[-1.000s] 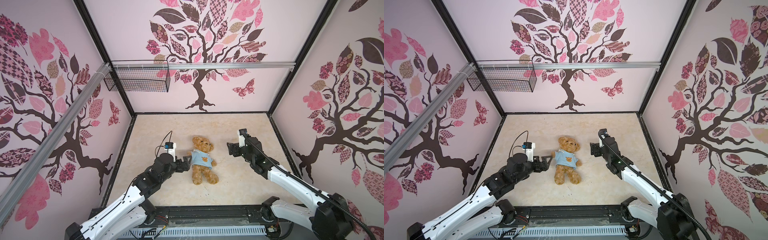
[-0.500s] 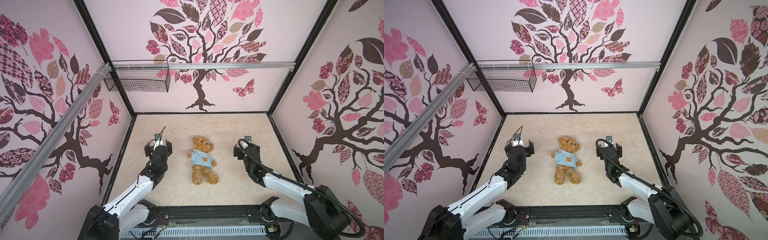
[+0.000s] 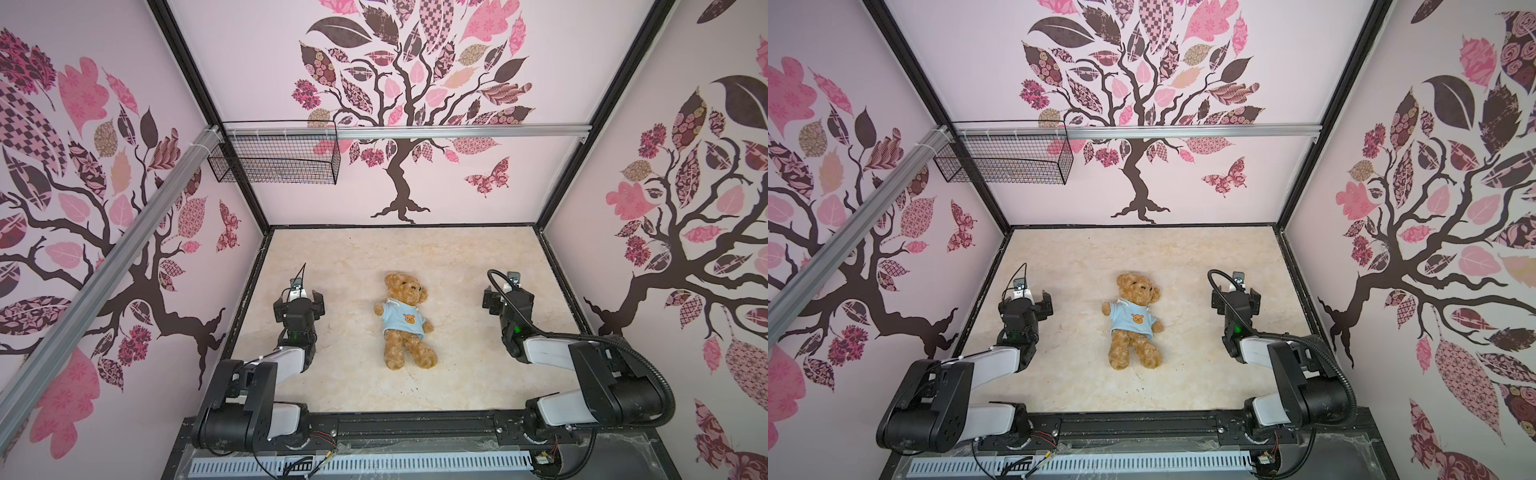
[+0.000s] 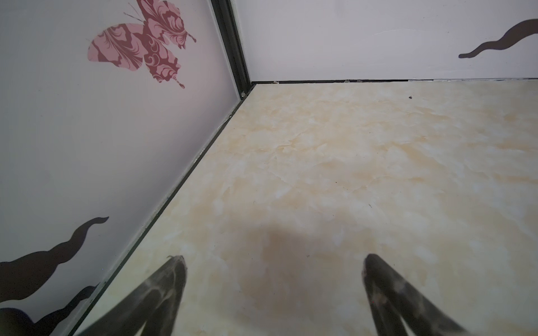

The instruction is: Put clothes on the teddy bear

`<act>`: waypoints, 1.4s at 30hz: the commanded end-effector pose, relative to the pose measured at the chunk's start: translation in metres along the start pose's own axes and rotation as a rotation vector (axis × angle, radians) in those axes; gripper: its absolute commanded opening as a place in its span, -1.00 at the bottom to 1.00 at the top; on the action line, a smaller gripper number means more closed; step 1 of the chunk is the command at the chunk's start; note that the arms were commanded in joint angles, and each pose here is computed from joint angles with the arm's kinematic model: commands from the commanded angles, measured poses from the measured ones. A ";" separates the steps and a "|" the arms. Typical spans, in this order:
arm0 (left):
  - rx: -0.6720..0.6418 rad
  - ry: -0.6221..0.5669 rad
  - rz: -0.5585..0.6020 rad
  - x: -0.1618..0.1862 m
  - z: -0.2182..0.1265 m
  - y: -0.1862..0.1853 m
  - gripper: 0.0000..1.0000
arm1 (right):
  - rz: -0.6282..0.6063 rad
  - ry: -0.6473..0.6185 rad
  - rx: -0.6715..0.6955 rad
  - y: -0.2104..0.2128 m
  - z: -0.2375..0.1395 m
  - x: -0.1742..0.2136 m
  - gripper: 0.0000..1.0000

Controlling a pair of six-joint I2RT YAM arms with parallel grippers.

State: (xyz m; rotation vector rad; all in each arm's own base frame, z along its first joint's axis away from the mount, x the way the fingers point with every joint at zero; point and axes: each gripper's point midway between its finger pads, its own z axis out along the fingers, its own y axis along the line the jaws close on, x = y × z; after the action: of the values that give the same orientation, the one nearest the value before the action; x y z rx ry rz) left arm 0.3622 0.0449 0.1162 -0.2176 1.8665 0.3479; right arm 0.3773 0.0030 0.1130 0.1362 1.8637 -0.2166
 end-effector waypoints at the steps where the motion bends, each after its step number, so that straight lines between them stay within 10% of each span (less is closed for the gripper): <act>1: 0.114 -0.096 -0.071 -0.015 0.007 -0.018 0.95 | 0.017 -0.091 -0.066 0.009 0.003 -0.015 0.99; 42: 0.178 -0.029 -0.039 0.001 0.026 -0.034 0.95 | 0.096 -0.100 -0.127 -0.001 0.007 -0.002 0.99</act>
State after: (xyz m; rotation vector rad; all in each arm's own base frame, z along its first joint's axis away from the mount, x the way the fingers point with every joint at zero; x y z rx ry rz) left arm 0.3875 0.0223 0.0884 -0.1185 1.8916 0.1731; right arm 0.3801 -0.0018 0.1029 0.1256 1.7977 -0.0539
